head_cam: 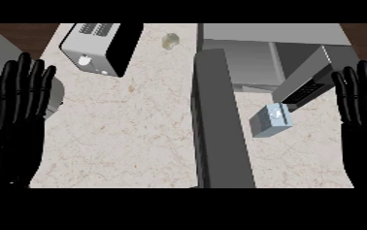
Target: Pick up the milk, place it into the microwave and close the microwave
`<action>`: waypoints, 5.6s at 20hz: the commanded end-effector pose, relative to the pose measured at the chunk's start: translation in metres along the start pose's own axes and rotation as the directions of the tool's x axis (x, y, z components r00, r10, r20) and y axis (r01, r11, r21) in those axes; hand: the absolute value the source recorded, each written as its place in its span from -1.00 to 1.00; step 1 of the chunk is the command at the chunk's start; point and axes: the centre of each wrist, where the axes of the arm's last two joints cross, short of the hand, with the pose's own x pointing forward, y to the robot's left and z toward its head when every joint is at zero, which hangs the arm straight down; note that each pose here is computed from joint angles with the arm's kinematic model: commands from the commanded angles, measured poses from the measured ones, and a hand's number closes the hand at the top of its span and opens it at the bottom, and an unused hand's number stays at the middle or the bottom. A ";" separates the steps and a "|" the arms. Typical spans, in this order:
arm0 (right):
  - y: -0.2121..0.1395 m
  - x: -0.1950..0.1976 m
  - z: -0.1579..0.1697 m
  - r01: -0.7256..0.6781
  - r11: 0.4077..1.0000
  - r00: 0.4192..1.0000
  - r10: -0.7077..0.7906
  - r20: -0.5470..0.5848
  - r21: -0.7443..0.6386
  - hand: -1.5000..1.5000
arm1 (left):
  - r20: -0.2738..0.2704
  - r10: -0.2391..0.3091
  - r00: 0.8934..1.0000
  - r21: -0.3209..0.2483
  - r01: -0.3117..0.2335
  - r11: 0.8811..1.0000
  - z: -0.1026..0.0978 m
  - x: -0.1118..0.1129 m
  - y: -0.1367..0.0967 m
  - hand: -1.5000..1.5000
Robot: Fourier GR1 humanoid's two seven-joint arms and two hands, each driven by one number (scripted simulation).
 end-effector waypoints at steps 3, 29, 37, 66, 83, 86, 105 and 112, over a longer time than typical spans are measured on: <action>-0.022 0.004 -0.011 0.076 0.981 0.997 -0.077 0.000 0.179 -1.00 | 0.024 -0.004 1.000 0.039 0.003 0.999 0.009 0.003 -0.010 -1.00; -0.051 0.007 0.041 0.127 0.912 0.992 -0.114 -0.055 0.390 -1.00 | -0.123 0.155 0.980 0.208 -0.127 0.970 0.155 0.036 -0.023 -1.00; -0.048 -0.020 0.018 0.076 0.930 0.995 -0.049 -0.082 0.360 -1.00 | -0.127 0.123 0.984 0.211 -0.094 0.973 0.172 0.040 -0.011 -1.00; -0.035 -0.189 0.018 -0.044 0.916 0.981 0.115 -0.156 0.400 -1.00 | -0.092 0.113 0.989 0.203 -0.092 0.975 0.207 0.065 0.017 -1.00; -0.052 -0.241 0.040 -0.172 0.883 0.956 0.256 -0.141 0.437 -1.00 | -0.119 0.130 0.984 0.216 -0.102 0.971 0.225 0.054 0.015 -1.00; -0.044 -0.246 0.051 -0.241 0.850 0.945 0.315 -0.084 0.468 1.00 | -0.109 0.137 0.985 0.214 -0.111 0.970 0.233 0.046 0.025 -1.00; -0.049 -0.258 0.047 -0.356 0.890 0.917 0.391 -0.074 0.286 1.00 | -0.111 0.159 0.981 0.201 -0.134 0.970 0.237 0.049 0.027 -1.00; -0.012 -0.260 0.029 -0.197 0.914 0.975 0.219 -0.025 0.355 1.00 | -0.099 0.172 0.980 0.216 -0.148 0.965 0.239 0.049 0.025 -1.00</action>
